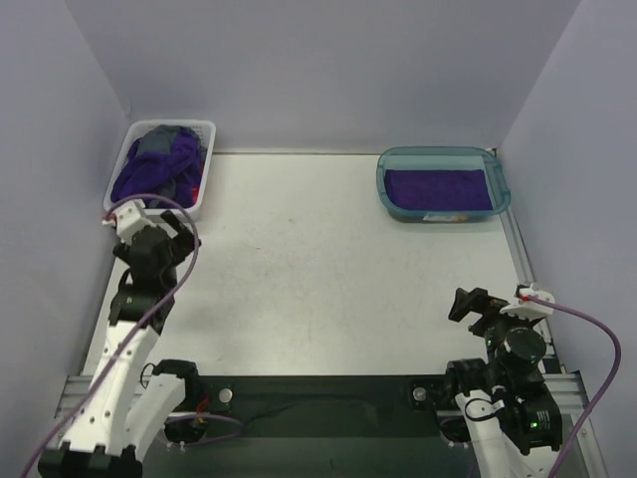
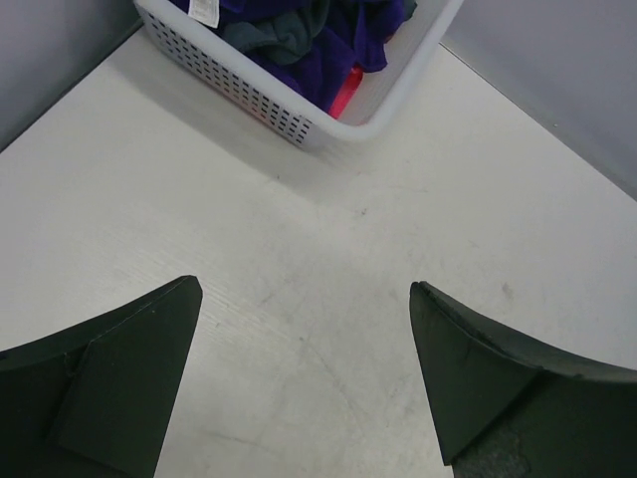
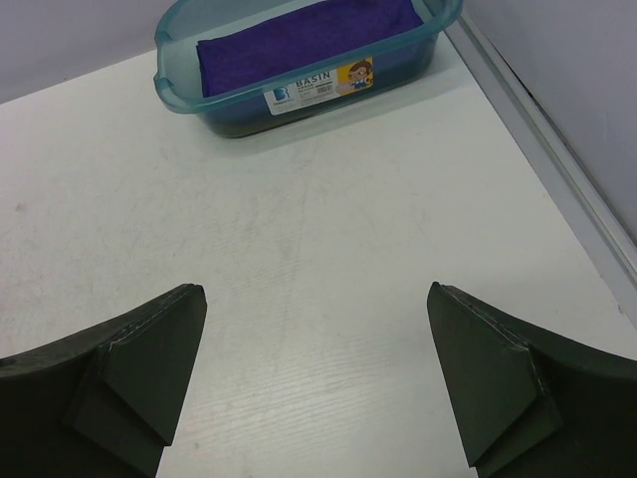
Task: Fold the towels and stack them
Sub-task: Grab crumpled towel
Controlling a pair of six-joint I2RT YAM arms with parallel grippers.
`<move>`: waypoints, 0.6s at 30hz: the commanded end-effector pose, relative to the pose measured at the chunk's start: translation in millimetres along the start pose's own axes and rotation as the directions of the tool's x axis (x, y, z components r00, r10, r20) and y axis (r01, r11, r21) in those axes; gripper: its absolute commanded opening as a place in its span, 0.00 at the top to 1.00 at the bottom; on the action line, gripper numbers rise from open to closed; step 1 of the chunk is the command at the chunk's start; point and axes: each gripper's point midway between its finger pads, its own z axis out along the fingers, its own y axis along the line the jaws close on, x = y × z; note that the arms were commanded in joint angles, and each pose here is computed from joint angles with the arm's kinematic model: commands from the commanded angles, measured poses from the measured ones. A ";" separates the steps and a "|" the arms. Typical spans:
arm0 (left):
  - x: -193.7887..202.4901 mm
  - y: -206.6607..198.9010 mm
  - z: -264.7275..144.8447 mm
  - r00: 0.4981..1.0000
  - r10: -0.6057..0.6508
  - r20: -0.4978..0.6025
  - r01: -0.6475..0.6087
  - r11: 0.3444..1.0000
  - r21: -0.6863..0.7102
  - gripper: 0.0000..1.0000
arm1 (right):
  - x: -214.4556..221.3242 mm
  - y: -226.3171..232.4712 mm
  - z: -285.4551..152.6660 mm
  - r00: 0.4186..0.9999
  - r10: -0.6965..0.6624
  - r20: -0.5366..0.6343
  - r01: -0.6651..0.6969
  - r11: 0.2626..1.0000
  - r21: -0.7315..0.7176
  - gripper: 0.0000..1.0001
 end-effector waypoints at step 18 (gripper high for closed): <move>-112.5 -36.5 238.5 0.988 0.047 0.145 0.011 0.927 -0.376 0.03 | -16.0 1.8 -20.9 0.982 0.081 0.172 -0.068 0.994 -0.080 0.00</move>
